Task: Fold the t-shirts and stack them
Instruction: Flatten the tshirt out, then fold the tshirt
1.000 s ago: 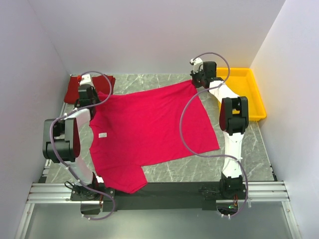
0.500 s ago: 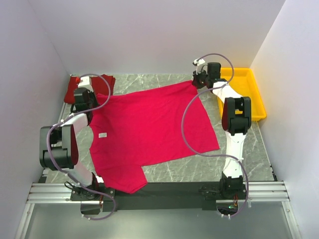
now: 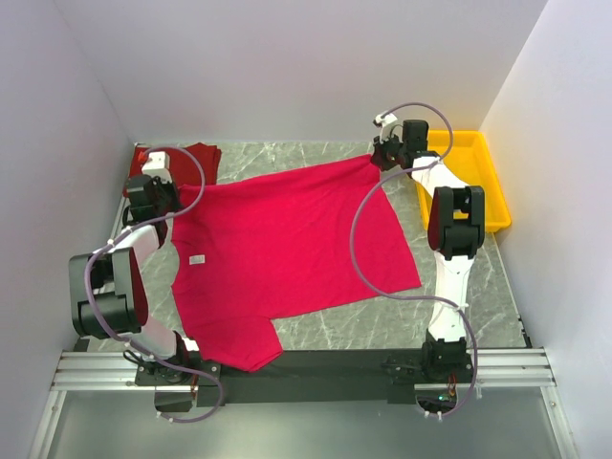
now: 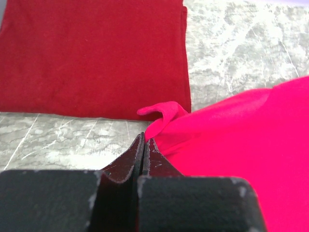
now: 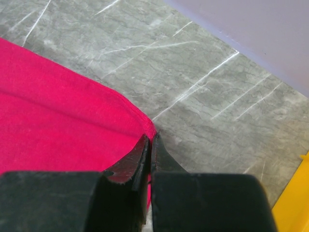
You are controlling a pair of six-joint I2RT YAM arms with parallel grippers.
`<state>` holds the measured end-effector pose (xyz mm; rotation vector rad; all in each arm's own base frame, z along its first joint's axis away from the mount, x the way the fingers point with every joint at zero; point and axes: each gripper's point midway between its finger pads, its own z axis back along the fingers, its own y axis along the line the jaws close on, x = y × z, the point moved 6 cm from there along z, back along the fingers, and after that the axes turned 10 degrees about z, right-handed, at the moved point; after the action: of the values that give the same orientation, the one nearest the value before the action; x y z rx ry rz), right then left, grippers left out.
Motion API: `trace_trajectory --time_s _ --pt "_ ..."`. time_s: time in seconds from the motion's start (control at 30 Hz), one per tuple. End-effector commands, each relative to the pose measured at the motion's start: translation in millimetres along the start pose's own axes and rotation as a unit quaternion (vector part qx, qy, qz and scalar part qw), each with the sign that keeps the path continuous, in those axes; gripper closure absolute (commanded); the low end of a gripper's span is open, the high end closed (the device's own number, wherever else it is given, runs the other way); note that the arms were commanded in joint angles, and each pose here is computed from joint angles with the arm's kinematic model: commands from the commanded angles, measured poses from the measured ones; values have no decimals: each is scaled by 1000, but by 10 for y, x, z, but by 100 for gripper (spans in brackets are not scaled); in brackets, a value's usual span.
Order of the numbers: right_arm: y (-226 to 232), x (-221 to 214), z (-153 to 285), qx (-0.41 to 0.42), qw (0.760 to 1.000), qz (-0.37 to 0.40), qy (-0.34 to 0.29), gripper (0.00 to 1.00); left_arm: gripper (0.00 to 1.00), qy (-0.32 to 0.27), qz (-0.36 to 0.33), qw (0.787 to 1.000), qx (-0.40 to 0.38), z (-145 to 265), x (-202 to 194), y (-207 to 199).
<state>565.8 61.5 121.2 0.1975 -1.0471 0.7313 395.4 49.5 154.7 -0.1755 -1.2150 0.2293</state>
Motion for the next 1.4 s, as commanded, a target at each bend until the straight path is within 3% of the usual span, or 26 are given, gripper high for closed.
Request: trace_trajectory --time_s 0.0,0.83,1.37 --pt "-108 344 257 -15 999 29 -37 100 99 -25 -26 999 -35 82 141 -68" --pt "-53 270 439 48 996 79 -13 100 99 5 -65 998 -25 203 25 19" --pt "-181 230 558 48 994 91 -36 100 99 22 -90 995 -33 292 -48 30"
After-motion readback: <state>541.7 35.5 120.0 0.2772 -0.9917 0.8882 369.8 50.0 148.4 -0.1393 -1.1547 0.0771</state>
